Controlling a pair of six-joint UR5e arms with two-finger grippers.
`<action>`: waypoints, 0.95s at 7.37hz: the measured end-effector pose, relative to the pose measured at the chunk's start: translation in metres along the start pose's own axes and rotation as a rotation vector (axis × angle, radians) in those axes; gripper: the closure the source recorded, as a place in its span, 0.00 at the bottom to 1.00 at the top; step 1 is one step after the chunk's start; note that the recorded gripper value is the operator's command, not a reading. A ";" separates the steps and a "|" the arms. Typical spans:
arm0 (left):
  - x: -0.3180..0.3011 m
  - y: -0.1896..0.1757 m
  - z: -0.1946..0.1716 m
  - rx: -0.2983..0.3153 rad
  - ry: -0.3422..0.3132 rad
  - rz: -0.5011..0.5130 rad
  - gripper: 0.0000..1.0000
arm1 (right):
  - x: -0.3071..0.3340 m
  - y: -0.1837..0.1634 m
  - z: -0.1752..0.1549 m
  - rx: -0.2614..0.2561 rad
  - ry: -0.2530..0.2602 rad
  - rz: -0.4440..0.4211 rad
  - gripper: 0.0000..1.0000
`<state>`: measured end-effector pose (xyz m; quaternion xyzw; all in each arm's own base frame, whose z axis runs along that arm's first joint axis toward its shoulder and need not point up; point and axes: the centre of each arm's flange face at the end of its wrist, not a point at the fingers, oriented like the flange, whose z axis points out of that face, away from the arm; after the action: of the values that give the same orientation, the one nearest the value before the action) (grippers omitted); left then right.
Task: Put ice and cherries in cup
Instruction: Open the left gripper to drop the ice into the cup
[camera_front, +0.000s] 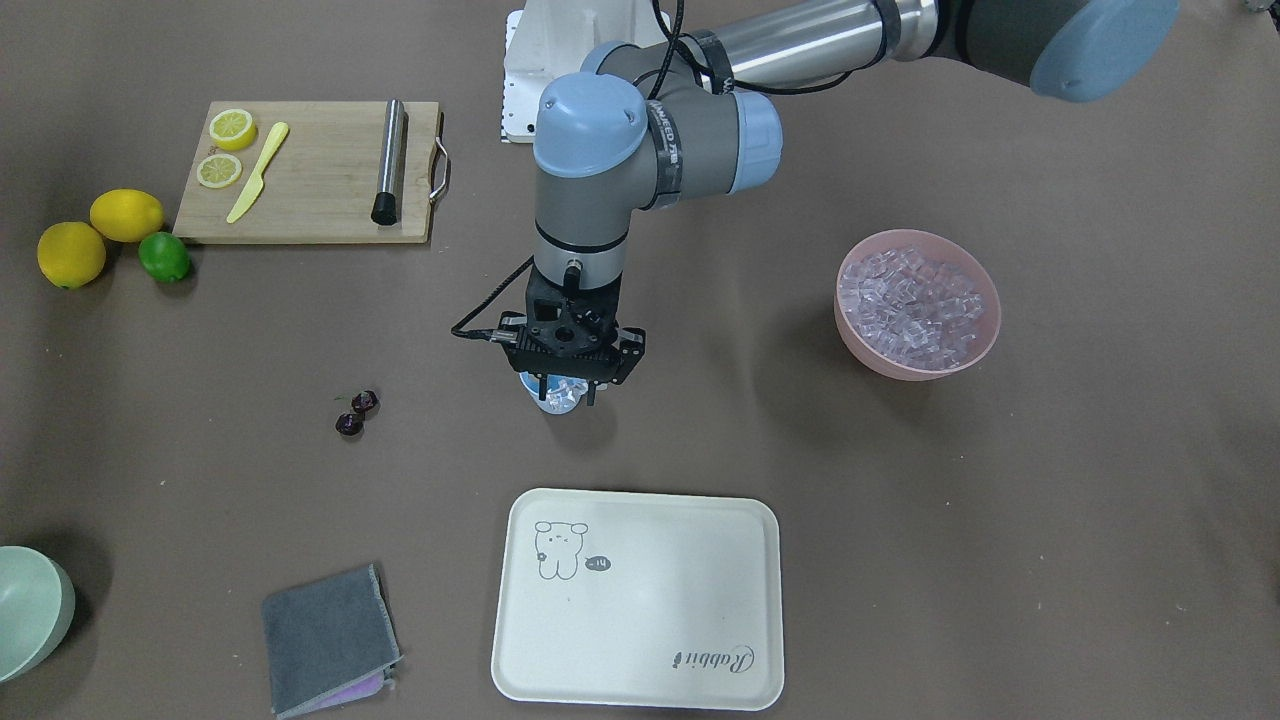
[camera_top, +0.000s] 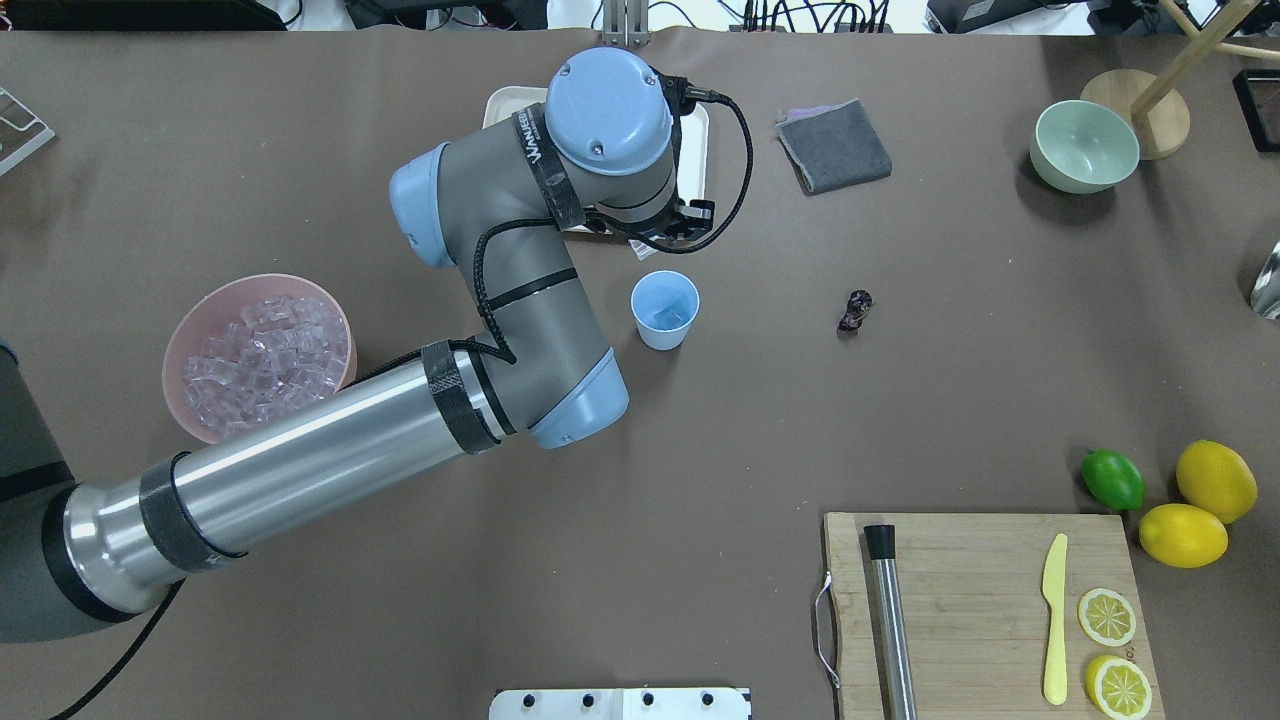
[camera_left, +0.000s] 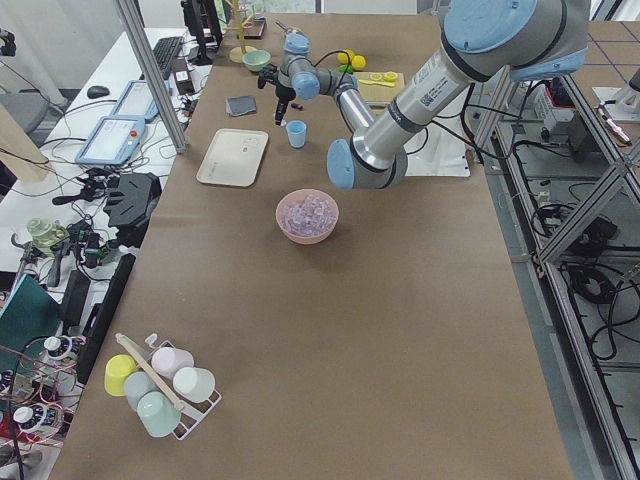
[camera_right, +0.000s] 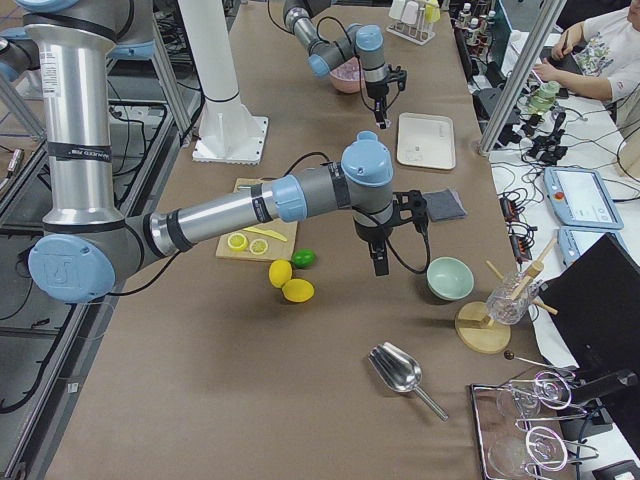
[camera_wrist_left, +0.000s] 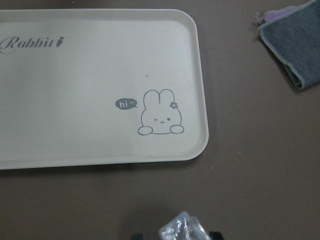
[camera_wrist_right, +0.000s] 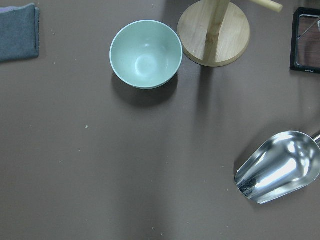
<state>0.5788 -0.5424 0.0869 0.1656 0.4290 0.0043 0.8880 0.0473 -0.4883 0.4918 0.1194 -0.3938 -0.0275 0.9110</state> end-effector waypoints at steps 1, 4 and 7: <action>0.002 0.002 -0.001 -0.009 0.006 0.000 1.00 | 0.000 -0.001 0.000 0.001 0.002 0.001 0.00; 0.006 0.012 0.004 -0.025 0.013 0.006 1.00 | -0.001 -0.008 0.001 0.002 0.000 0.000 0.01; 0.009 0.021 0.009 -0.035 0.017 0.016 0.43 | 0.002 -0.007 0.003 -0.003 -0.001 0.005 0.00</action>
<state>0.5940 -0.5239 0.0910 0.1533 0.4351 0.0203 0.8870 0.0465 -0.4961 0.4937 0.1170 -0.3946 -0.0257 0.9110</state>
